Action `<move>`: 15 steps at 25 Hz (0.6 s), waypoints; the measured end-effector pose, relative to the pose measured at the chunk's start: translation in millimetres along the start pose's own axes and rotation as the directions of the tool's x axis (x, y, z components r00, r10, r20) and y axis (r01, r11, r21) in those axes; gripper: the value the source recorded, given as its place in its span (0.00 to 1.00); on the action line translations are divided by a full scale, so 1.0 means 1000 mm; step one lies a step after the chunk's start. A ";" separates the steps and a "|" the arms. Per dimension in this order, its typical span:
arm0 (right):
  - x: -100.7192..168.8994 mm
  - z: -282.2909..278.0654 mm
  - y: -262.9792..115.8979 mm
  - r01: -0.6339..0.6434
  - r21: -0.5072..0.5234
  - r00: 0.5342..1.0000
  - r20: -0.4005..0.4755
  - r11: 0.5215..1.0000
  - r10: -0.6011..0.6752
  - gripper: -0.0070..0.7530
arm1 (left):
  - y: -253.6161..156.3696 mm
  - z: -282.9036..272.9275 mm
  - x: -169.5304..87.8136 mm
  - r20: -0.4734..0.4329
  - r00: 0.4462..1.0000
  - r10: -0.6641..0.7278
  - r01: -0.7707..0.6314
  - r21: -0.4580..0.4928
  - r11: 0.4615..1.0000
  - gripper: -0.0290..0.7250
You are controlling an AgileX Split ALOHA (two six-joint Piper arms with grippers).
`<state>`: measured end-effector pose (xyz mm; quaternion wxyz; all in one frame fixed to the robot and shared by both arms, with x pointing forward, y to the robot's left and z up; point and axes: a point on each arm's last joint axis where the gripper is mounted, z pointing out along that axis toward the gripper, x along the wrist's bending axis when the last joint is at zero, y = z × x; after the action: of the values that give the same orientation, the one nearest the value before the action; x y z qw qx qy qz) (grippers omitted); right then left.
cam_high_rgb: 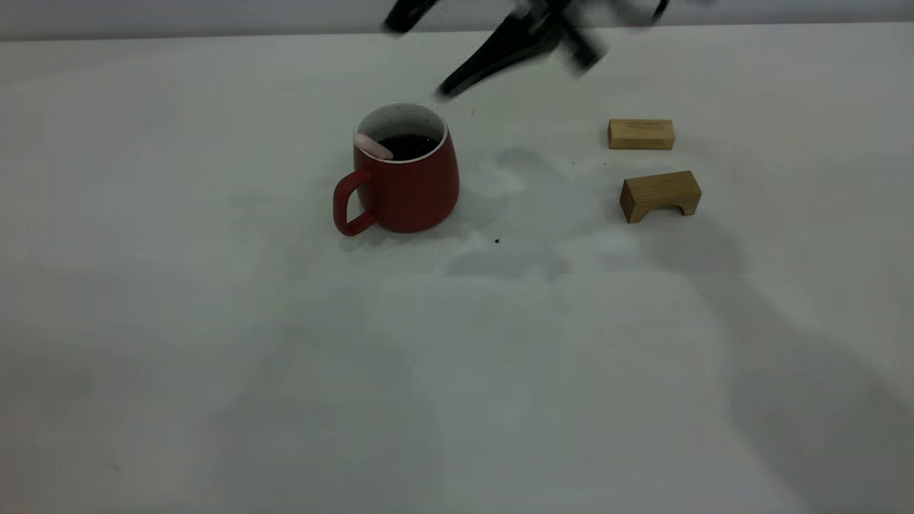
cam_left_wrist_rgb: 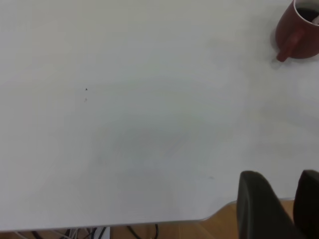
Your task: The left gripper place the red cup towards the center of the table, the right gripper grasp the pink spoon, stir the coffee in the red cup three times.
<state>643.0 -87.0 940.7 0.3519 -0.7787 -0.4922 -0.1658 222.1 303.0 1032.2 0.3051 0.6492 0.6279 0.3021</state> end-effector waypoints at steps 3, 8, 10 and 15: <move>0.013 -0.045 -0.026 0.186 -0.097 0.976 0.133 0.978 -0.172 0.70 | 0.000 0.000 0.000 0.000 1.000 0.000 0.000 0.000 1.000 0.37; 0.034 -0.118 -0.081 0.463 -0.185 0.877 0.240 0.867 -0.417 0.63 | 0.000 0.000 0.000 0.000 1.000 0.000 0.000 0.000 1.000 0.37; 0.035 -0.142 -0.102 0.589 -0.208 0.798 0.303 0.781 -0.521 0.61 | 0.000 0.000 0.000 0.000 1.000 0.000 0.000 0.000 1.000 0.37; 0.009 -0.190 -0.172 0.786 -0.204 0.610 0.410 0.583 -0.679 0.54 | 0.000 0.000 0.000 0.000 1.000 0.000 0.000 0.000 1.000 0.37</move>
<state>511.9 -169.7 1144.9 0.0239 -0.5674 -0.7774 -0.2704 222.1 303.0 1032.2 0.3051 0.6492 0.6279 0.3021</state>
